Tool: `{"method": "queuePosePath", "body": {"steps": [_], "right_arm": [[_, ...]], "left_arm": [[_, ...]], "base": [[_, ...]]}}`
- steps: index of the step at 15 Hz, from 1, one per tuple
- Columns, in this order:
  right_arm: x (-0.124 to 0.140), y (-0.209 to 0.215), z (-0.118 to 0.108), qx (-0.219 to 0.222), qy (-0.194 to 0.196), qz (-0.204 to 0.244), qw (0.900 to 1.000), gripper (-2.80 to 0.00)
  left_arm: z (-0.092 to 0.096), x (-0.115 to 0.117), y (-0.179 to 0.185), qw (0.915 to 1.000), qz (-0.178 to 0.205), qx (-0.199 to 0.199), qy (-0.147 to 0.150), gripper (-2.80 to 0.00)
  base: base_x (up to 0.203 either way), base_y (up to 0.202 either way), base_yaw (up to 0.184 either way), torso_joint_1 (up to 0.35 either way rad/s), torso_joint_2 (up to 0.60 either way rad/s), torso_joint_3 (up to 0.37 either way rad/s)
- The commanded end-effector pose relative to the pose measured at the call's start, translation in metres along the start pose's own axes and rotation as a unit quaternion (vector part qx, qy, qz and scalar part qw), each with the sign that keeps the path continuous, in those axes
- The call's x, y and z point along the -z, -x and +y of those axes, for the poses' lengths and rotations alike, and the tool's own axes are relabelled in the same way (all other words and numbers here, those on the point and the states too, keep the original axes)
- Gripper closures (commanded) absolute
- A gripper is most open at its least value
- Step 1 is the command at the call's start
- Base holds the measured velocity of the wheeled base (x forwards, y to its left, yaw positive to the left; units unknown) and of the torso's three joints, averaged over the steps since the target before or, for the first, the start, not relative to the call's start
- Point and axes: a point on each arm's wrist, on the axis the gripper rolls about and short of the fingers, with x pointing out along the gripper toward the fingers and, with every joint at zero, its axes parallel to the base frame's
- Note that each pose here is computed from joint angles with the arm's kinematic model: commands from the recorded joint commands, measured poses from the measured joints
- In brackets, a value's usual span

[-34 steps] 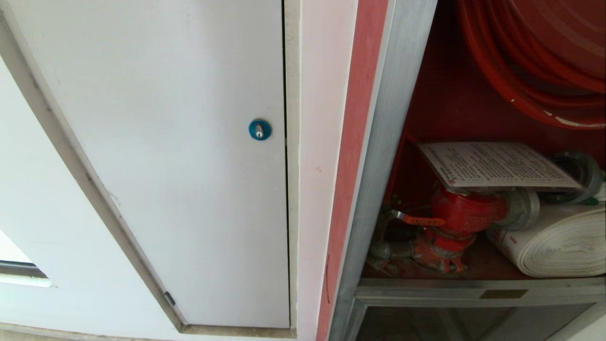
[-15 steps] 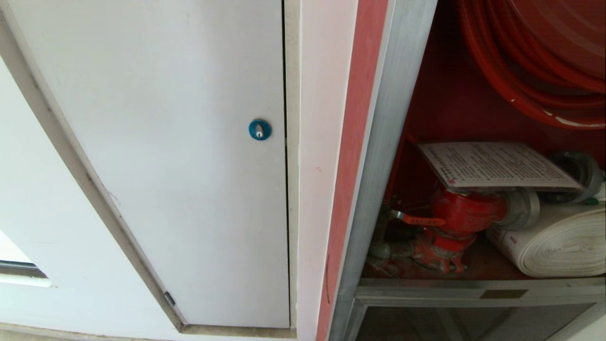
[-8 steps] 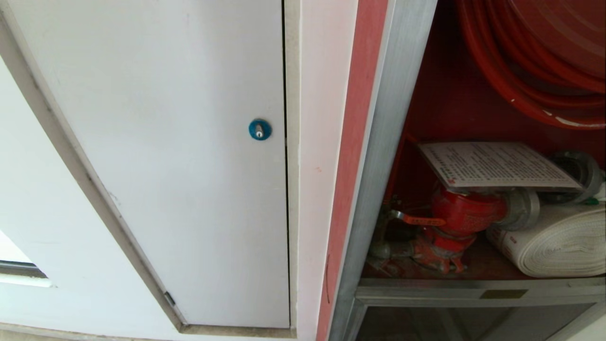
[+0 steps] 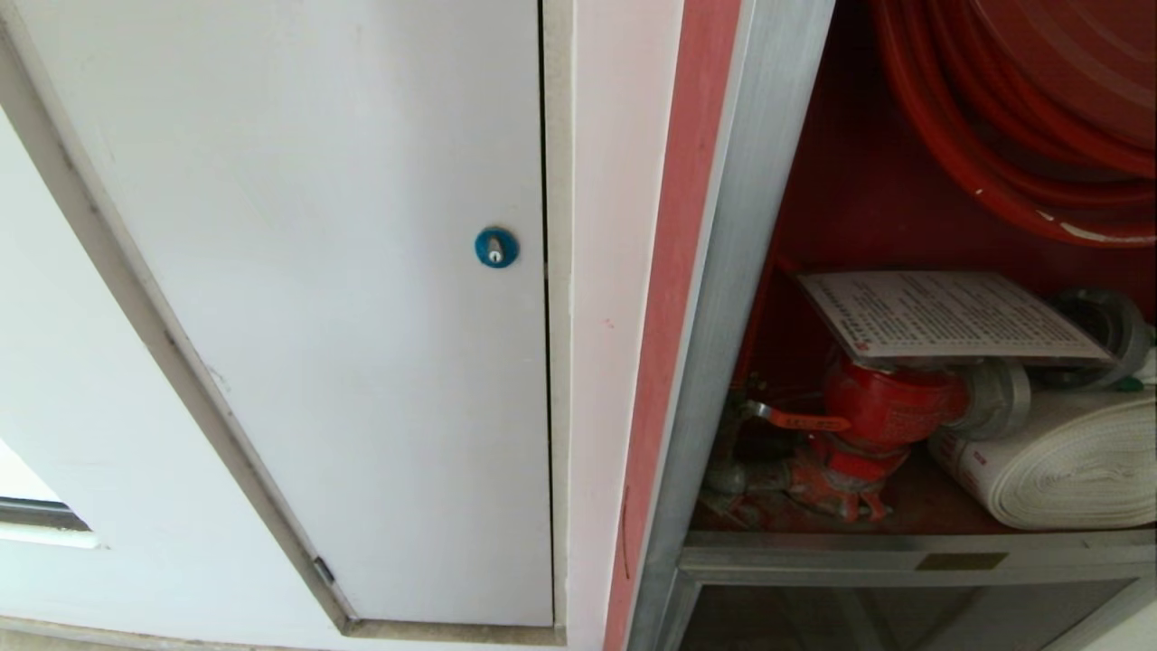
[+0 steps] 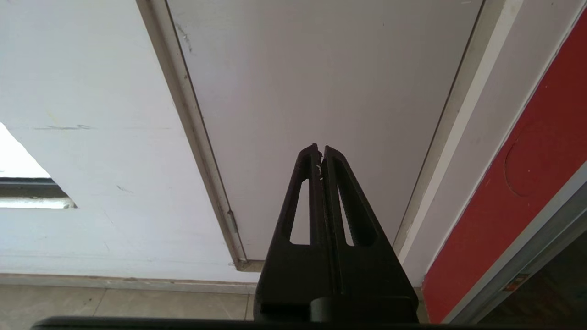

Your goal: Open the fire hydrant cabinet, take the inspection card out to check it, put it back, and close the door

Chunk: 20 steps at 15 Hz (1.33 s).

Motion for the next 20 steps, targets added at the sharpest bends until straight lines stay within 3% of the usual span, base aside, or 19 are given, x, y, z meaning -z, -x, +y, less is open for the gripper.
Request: {"method": "queuePosePath", "body": {"steps": [1,20], "right_arm": [[0.0002,-0.0001,0.0000,0.000,-0.002,0.002,1.000,0.00],[0.0000,0.0000,0.0000,-0.002,-0.005,0.003,1.000,0.00]], "left_arm": [[-0.0001,0.0038,-0.0009,1.0000,0.007,0.000,0.000,0.00],[0.0000,0.0040,-0.0009,1.0000,0.008,0.000,-0.001,0.00]], "base": [[0.000,0.000,0.000,0.000,0.00,0.000],[0.000,0.000,0.000,0.000,0.00,0.000]]}}
